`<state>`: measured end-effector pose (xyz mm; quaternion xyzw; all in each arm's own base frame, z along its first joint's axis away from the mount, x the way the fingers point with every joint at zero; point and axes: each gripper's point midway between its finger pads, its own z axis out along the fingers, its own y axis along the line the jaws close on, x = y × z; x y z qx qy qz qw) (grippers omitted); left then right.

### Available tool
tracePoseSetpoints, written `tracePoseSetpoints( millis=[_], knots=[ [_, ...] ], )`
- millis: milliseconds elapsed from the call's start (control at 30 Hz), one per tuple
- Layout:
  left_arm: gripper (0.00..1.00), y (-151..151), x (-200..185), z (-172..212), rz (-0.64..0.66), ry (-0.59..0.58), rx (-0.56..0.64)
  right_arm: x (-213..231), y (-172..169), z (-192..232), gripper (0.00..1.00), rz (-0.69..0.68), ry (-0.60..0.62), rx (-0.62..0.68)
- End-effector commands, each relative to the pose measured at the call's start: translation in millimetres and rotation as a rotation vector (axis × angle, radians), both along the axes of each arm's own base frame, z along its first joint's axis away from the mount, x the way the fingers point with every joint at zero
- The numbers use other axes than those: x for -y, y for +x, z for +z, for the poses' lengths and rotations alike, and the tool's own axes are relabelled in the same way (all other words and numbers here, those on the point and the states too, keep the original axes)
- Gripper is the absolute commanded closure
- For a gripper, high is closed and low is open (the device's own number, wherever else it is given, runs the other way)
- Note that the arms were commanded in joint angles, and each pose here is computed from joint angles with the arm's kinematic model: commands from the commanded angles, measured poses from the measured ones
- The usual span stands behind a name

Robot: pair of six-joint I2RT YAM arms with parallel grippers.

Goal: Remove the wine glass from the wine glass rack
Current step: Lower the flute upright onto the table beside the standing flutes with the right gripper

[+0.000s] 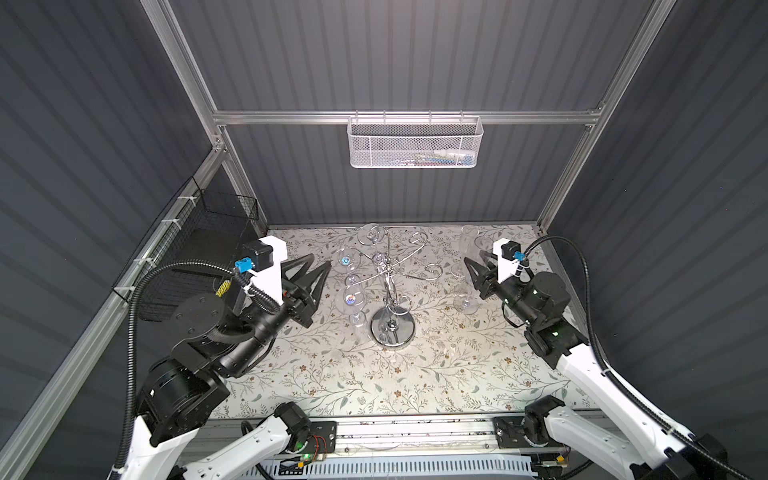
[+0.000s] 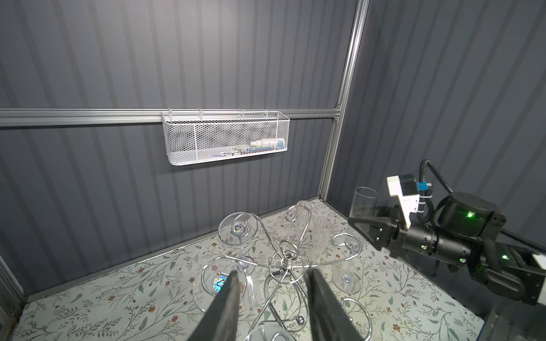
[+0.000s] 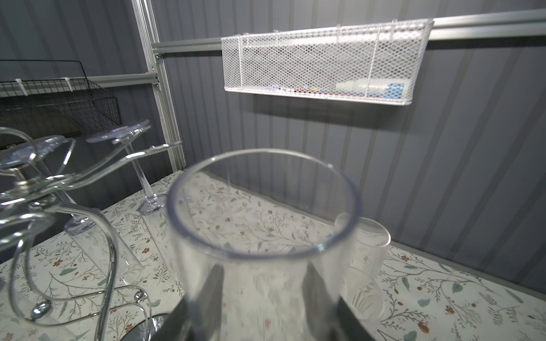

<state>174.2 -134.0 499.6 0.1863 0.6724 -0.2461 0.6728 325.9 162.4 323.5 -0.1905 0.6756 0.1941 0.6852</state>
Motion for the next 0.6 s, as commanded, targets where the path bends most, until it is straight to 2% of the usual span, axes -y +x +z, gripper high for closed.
tracePoseSetpoints(
  millis=[0, 200, 267, 567],
  knots=[
    [0.61, 1.4, -1.7, -8.5, 0.014, -0.008, -0.029, 0.9, 6.8, 17.5, 0.6, -0.014, 0.068, 0.112],
    [0.61, 7.8, 2.3, -23.9, 0.024, 0.016, -0.065, -4.9, 21.1, -11.5, 0.61, -0.013, 0.077, 0.12],
    [0.61, 9.1, 2.9, -25.0, 0.027, 0.016, -0.066, -8.7, 29.4, -29.1, 0.62, -0.011, 0.061, 0.099],
    [0.61, 13.7, 4.2, -26.9, 0.041, 0.014, -0.063, -15.3, 41.1, -61.7, 0.63, -0.001, 0.078, 0.082]
  ],
)
